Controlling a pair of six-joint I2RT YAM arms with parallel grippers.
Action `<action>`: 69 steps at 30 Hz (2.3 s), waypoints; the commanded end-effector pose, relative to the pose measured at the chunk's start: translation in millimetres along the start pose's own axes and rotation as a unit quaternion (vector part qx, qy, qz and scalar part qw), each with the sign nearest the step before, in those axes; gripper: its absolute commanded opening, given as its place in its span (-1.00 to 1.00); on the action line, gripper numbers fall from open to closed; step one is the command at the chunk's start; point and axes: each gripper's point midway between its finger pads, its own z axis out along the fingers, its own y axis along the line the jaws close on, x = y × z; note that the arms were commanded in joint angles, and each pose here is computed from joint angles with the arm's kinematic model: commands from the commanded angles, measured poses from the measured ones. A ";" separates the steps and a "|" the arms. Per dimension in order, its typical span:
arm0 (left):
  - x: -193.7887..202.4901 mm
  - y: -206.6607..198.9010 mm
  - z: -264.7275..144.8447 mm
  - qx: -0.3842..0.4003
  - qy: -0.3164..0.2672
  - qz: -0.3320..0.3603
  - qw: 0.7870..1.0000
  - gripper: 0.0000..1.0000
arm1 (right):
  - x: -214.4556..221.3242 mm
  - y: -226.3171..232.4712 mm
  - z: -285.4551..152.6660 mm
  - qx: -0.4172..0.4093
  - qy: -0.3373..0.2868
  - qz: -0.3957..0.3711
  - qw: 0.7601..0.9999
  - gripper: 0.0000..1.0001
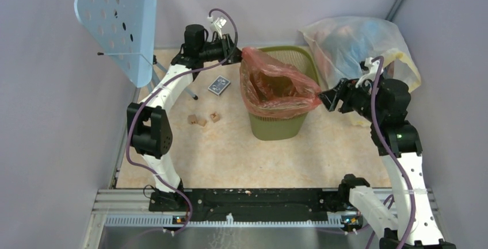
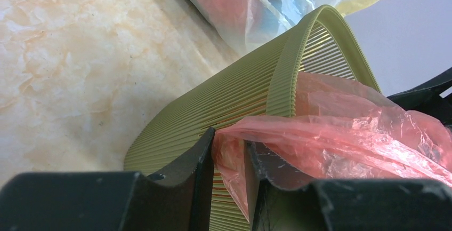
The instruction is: Put the trash bags into the trash bin
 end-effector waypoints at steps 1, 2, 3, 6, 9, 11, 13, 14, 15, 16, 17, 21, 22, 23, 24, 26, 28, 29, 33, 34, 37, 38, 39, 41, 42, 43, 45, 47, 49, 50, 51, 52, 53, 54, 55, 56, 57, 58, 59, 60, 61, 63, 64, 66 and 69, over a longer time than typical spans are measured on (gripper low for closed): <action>-10.0 -30.1 -8.7 0.025 -0.009 0.040 0.999 -0.36 | -40.6 21.7 -11.9 -0.031 -0.058 -0.053 0.996 0.33; -10.0 -30.6 -9.0 0.025 -0.008 0.040 0.999 -0.36 | -42.6 24.1 -12.8 -0.036 -0.060 -0.054 0.996 0.33; -9.5 -30.4 -9.2 0.025 -0.007 0.040 0.999 -0.36 | -43.0 26.1 -13.0 -0.041 -0.060 -0.054 0.996 0.33; -9.4 -31.2 -9.9 0.024 -0.007 0.041 0.999 -0.36 | -36.4 28.5 -13.5 -0.049 -0.051 -0.045 0.996 0.34; -8.7 -31.7 -10.0 0.026 -0.005 0.040 0.999 -0.36 | -17.6 23.8 -9.8 -0.049 -0.026 -0.031 0.998 0.28; -8.7 -32.6 -10.5 0.027 -0.005 0.041 0.999 -0.36 | -11.1 22.0 -10.1 -0.047 -0.021 -0.027 0.998 0.27; -8.1 -32.0 -10.4 0.026 -0.004 0.039 0.999 -0.36 | -12.8 23.1 -12.6 -0.046 -0.023 -0.028 0.998 0.25; -8.3 -32.1 -10.9 0.026 -0.005 0.039 0.999 -0.36 | -15.7 24.6 -14.7 -0.046 -0.027 -0.031 0.998 0.20; -8.1 -31.4 -10.8 0.025 -0.005 0.038 0.999 -0.37 | -16.8 25.3 -15.9 -0.046 -0.028 -0.033 0.998 0.15; -7.5 -31.0 -10.7 0.023 -0.005 0.037 0.999 -0.36 | -15.9 25.0 -15.9 -0.046 -0.027 -0.034 0.998 0.10; -7.3 -30.5 -11.4 0.022 -0.005 0.034 0.999 -0.37 | -13.0 24.0 -15.2 -0.046 -0.023 -0.034 0.998 0.05; -4.6 -30.5 -11.7 0.024 -0.006 0.031 0.999 -0.37 | 9.5 21.3 -8.1 -0.057 0.000 -0.014 0.998 -0.01; -4.5 -30.9 -11.8 0.024 -0.006 0.031 0.999 -0.37 | 17.2 19.8 -5.0 -0.061 0.006 -0.007 0.998 -0.05; -3.8 -30.3 -11.7 0.023 -0.006 0.031 0.999 -0.37 | 21.4 18.9 -3.2 -0.062 0.008 -0.001 0.998 -0.12; -2.7 -29.0 -11.5 0.023 -0.005 0.029 0.999 -0.37 | 25.1 17.5 -1.1 -0.063 0.008 0.003 0.998 -0.24; -1.4 -28.6 -11.3 0.023 -0.003 0.028 0.999 -0.37 | 30.0 15.1 2.0 -0.062 0.008 0.010 0.998 -0.50; -1.2 -27.3 -11.8 0.021 -0.002 0.029 0.999 -0.37 | 33.2 11.9 4.1 -0.057 0.009 0.016 0.998 -0.83; -0.8 -26.7 -11.6 0.020 -0.002 0.029 0.999 -0.37 | 36.2 9.7 5.1 -0.052 0.012 0.019 0.998 -0.91; -0.3 -25.4 -11.5 0.017 -0.003 0.028 0.999 -0.38 | 50.4 0.6 9.8 -0.037 0.036 0.028 0.998 -0.78; 0.1 -25.1 -11.3 0.017 -0.002 0.027 0.999 -0.38 | 51.3 -1.6 9.4 -0.032 0.043 0.020 0.998 -0.50; 0.5 -24.8 -10.8 0.019 -0.001 0.027 0.999 -0.38 | 43.8 -4.5 3.1 -0.016 0.043 -0.005 0.999 -0.14; 0.2 -24.4 -10.6 0.018 -0.001 0.027 0.999 -0.38 | 37.0 -3.9 -0.9 -0.011 0.033 -0.015 0.999 -0.09; 0.2 -24.1 -10.6 0.017 -0.001 0.027 1.000 -0.38 | 29.7 -3.1 -5.2 -0.005 0.022 -0.025 0.999 0.00; -0.6 -24.3 -10.6 0.017 -0.002 0.027 0.999 -0.38 | 14.1 1.1 -15.8 0.001 -0.006 -0.042 0.999 0.18; -1.0 -23.7 -10.4 0.016 -0.003 0.027 0.999 -0.38 | 7.3 3.6 -20.3 0.002 -0.016 -0.049 0.999 0.28; -0.8 -24.2 -10.3 0.017 -0.002 0.026 1.000 -0.38 | 0.8 7.4 -25.1 -0.001 -0.027 -0.056 0.998 0.35; -1.4 -24.3 -10.3 0.016 -0.003 0.027 1.000 -0.38 | -11.4 16.1 -34.0 -0.009 -0.048 -0.069 0.996 0.43; -0.9 -24.0 -9.9 0.017 -0.003 0.024 1.000 -0.38 | -24.2 24.9 -41.9 -0.019 -0.067 -0.081 0.994 0.50; 0.9 -25.1 -10.0 0.022 -0.001 0.020 1.000 -0.38 | -41.3 36.7 -48.8 -0.035 -0.087 -0.094 0.991 0.50; 2.4 -24.8 -10.0 0.023 0.001 0.017 1.000 -0.38 | -47.8 43.4 -48.7 -0.050 -0.089 -0.098 0.990 0.50; 3.5 -24.3 -9.7 0.024 0.001 0.015 1.000 -0.38 | -51.6 52.9 -46.1 -0.078 -0.080 -0.101 0.989 0.47; 4.0 -23.9 -9.6 0.024 0.000 0.014 1.000 -0.38 | -55.9 58.9 -42.5 -0.096 -0.071 -0.101 0.988 0.38; 4.0 -23.2 -9.4 0.022 -0.001 0.013 1.000 -0.38 | -59.8 61.6 -35.9 -0.109 -0.057 -0.096 0.988 0.27; 4.3 -22.3 -9.5 0.021 -0.001 0.011 1.000 -0.38 | -63.2 62.5 -28.4 -0.117 -0.043 -0.091 0.988 0.21; 4.8 -22.2 -9.2 0.021 -0.001 0.010 1.000 -0.39 | -64.2 61.2 -17.4 -0.125 -0.025 -0.082 0.988 0.16; 5.3 -21.8 -9.2 0.021 0.000 0.009 1.000 -0.39 | -67.2 61.5 -10.4 -0.133 -0.017 -0.078 0.988 0.14; 5.1 -23.0 -9.6 0.022 0.000 0.010 1.000 -0.38 | -69.9 62.4 -3.7 -0.142 -0.011 -0.075 0.987 0.14; 5.1 -23.7 -10.0 0.023 0.000 0.010 1.000 -0.39 | -72.1 64.1 2.5 -0.150 -0.006 -0.073 0.986 0.14; 4.8 -24.1 -10.5 0.022 -0.001 0.012 1.000 -0.39 | -71.9 64.9 10.4 -0.157 0.004 -0.072 0.985 0.16; 5.2 -23.8 -10.8 0.021 -0.001 0.012 1.000 -0.39 | -72.3 66.8 17.3 -0.161 0.013 -0.077 0.984 0.16; 4.7 -24.0 -11.0 0.021 -0.001 0.015 1.000 -0.39 | -71.4 68.1 25.3 -0.163 0.024 -0.082 0.983 0.16; 4.8 -23.4 -11.2 0.019 -0.001 0.016 1.000 -0.38 | -66.4 72.8 41.1 -0.166 0.049 -0.097 0.980 0.15; 4.6 -23.4 -11.2 0.018 -0.002 0.016 1.000 -0.38 | -63.6 74.3 48.8 -0.170 0.061 -0.102 0.978 0.14; 4.8 -22.8 -10.9 0.018 -0.001 0.016 1.000 -0.38 | -58.0 76.3 61.7 -0.177 0.084 -0.106 0.975 0.08; 4.9 -21.7 -9.5 0.019 0.000 0.014 1.000 -0.38 | -49.6 73.2 76.9 -0.179 0.108 -0.109 0.972 -0.03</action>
